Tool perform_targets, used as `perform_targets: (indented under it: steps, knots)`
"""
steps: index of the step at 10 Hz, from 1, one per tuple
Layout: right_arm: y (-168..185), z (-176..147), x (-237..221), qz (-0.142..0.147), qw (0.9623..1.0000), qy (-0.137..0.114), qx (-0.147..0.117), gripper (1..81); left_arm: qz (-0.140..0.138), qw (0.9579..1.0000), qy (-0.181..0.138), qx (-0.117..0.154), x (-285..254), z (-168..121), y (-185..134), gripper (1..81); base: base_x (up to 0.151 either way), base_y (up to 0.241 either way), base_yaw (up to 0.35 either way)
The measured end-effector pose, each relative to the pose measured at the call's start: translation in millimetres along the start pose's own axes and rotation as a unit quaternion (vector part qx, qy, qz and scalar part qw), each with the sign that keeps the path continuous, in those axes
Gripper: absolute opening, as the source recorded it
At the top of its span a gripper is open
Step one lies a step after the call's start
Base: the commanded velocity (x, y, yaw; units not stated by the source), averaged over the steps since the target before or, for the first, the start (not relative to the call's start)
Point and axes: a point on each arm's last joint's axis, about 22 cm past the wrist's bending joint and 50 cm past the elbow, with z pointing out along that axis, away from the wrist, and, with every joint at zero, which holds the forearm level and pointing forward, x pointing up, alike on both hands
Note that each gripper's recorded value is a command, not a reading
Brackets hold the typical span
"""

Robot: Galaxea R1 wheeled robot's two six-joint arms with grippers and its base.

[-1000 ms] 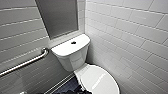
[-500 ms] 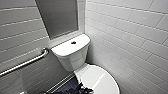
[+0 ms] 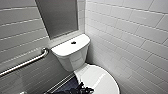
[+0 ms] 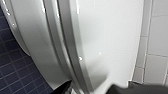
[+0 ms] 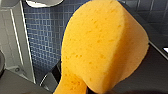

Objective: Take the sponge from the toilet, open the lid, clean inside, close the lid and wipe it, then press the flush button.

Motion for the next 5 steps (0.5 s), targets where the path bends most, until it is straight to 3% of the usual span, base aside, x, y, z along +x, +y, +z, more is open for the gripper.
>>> perform_targets:
  steps: [5]
  knots:
    - [0.0,0.0,0.0,0.0,1.0,0.0,0.0,1.0,-0.004,1.0,-0.004,0.004,-3.2,8.3,1.0,81.1,0.0,0.0,0.0]
